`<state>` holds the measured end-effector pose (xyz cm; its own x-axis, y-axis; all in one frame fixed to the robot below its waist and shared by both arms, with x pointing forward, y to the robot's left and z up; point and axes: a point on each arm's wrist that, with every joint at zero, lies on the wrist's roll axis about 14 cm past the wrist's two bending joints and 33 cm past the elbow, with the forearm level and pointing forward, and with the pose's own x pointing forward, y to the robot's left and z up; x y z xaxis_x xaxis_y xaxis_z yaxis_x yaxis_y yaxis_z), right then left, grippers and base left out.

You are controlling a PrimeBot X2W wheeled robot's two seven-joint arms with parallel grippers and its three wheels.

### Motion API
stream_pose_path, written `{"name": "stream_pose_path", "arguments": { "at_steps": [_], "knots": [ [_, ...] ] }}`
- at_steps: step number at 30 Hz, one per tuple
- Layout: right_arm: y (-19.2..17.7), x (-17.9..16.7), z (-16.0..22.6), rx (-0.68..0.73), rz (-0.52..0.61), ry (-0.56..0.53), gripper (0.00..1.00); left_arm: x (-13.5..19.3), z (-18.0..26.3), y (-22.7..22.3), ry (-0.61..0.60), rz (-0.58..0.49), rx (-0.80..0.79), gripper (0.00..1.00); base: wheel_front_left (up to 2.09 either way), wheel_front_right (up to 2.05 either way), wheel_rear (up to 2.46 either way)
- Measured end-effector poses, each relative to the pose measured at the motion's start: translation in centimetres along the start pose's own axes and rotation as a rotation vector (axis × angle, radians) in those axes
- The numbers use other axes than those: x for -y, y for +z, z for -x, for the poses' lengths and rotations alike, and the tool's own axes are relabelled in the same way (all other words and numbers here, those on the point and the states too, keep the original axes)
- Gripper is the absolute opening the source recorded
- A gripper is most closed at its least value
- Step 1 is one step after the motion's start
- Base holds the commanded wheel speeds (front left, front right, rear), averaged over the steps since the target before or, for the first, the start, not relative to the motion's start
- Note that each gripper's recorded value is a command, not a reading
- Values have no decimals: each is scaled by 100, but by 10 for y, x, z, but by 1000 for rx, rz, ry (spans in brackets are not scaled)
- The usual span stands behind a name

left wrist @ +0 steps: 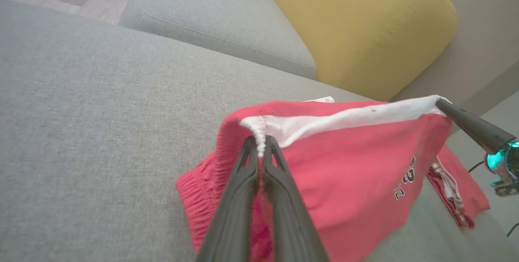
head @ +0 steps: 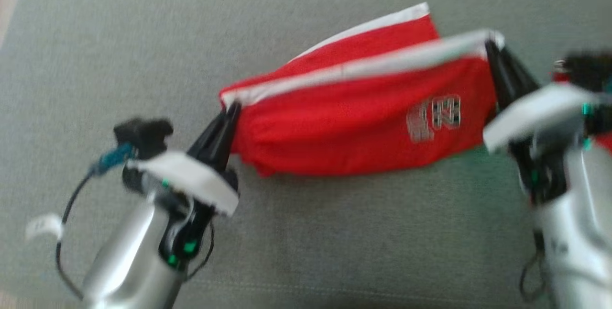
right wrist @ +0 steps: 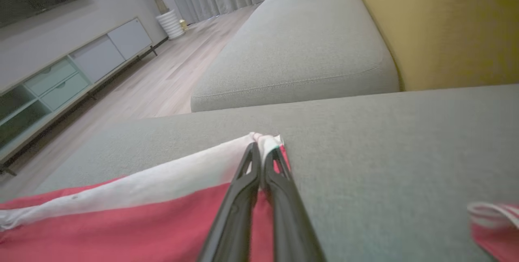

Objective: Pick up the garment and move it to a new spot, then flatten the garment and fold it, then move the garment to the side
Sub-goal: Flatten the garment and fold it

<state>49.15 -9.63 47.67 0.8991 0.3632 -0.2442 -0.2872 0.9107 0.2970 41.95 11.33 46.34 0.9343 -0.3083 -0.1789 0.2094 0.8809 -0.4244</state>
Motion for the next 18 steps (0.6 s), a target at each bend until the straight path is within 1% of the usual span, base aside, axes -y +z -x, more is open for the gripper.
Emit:
{"name": "stream_pose_path", "arguments": {
  "at_steps": [4,7,11,15,16,17,18],
  "knots": [
    [3,-8,-50,-18,19,53,0,-15,-27,-4,17,9,-30,0,0,0,0],
    [-9,-7,-80,-62,18,63,0,-26,-45,-8,33,6,-54,0,0,0,0],
    [-35,-5,-104,-128,19,66,0,-37,-58,-21,53,14,-94,0,0,0,0],
    [-53,-5,-117,-164,14,67,0,-49,-61,-40,89,42,-147,0,0,0,0],
    [-56,-5,-119,-167,13,66,34,-50,-61,-45,90,45,-162,0,0,0,0],
    [-56,-4,-120,-164,8,65,93,-51,-61,-50,92,51,-172,0,0,0,0],
    [-56,-4,-121,-157,7,65,100,-51,-61,-53,93,58,-177,0,0,0,0]
  ]
}}
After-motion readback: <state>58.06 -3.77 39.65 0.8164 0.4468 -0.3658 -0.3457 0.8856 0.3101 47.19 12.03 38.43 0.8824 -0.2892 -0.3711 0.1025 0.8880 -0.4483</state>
